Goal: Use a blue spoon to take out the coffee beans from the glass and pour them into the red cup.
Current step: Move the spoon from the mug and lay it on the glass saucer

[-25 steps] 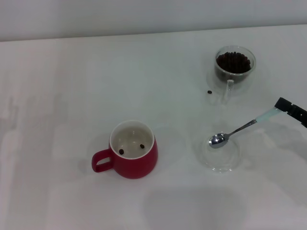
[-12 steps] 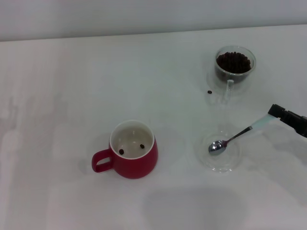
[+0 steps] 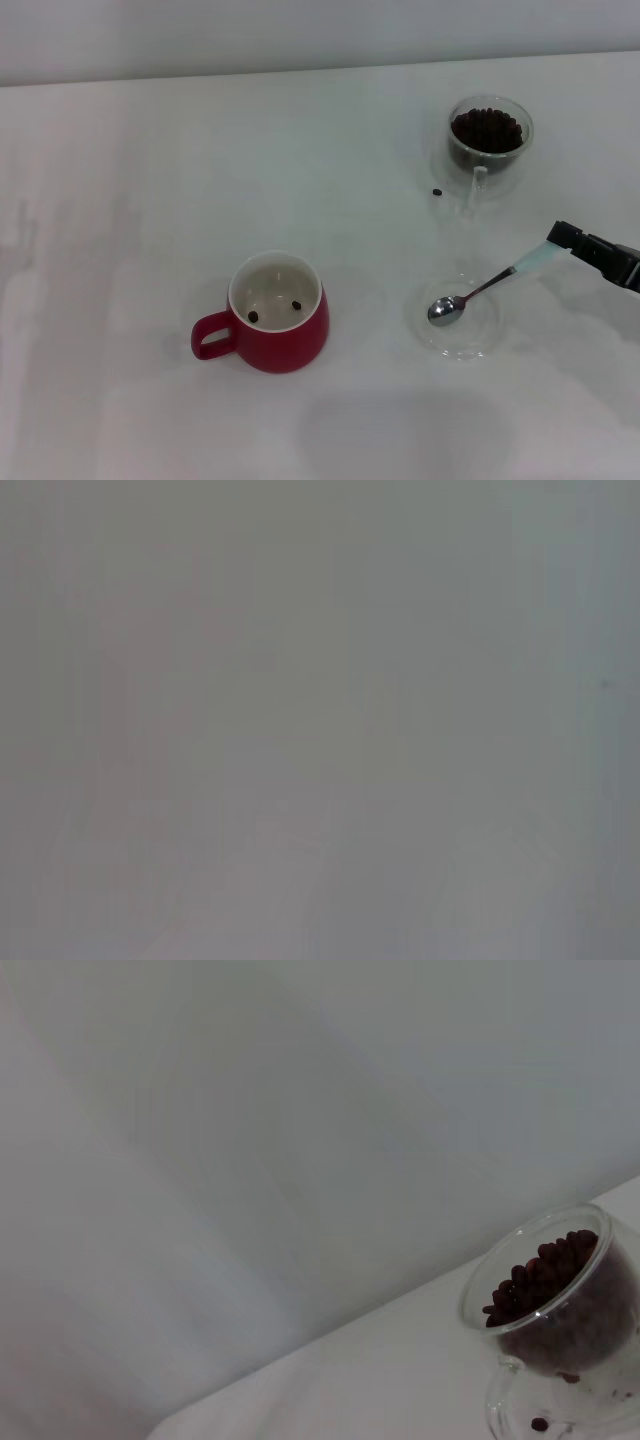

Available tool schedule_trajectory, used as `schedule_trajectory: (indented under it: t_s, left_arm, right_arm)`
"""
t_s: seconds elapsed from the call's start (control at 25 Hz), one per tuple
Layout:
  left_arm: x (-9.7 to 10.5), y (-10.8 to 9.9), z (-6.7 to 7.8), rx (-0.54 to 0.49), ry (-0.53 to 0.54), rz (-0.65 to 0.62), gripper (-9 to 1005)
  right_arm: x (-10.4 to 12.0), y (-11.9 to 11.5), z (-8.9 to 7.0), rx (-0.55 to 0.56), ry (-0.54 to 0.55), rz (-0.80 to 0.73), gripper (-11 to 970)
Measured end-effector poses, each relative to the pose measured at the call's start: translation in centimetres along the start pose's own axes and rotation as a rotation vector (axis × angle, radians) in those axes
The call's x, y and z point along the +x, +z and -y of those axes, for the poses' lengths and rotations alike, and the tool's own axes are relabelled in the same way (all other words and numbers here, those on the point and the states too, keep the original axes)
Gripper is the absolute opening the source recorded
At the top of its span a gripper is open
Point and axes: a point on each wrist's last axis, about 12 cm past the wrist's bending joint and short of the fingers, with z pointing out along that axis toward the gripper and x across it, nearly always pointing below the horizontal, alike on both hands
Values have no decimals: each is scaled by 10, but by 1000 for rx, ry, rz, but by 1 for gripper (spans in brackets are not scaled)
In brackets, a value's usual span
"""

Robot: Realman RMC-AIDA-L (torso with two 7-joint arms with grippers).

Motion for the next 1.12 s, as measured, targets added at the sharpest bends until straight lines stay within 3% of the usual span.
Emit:
schedule_trajectory:
  t_s: [1.12]
  left_arm:
    - [1, 3, 5, 9, -8, -7, 669]
  right_arm:
    - [6, 5, 2, 9, -11, -86, 151]
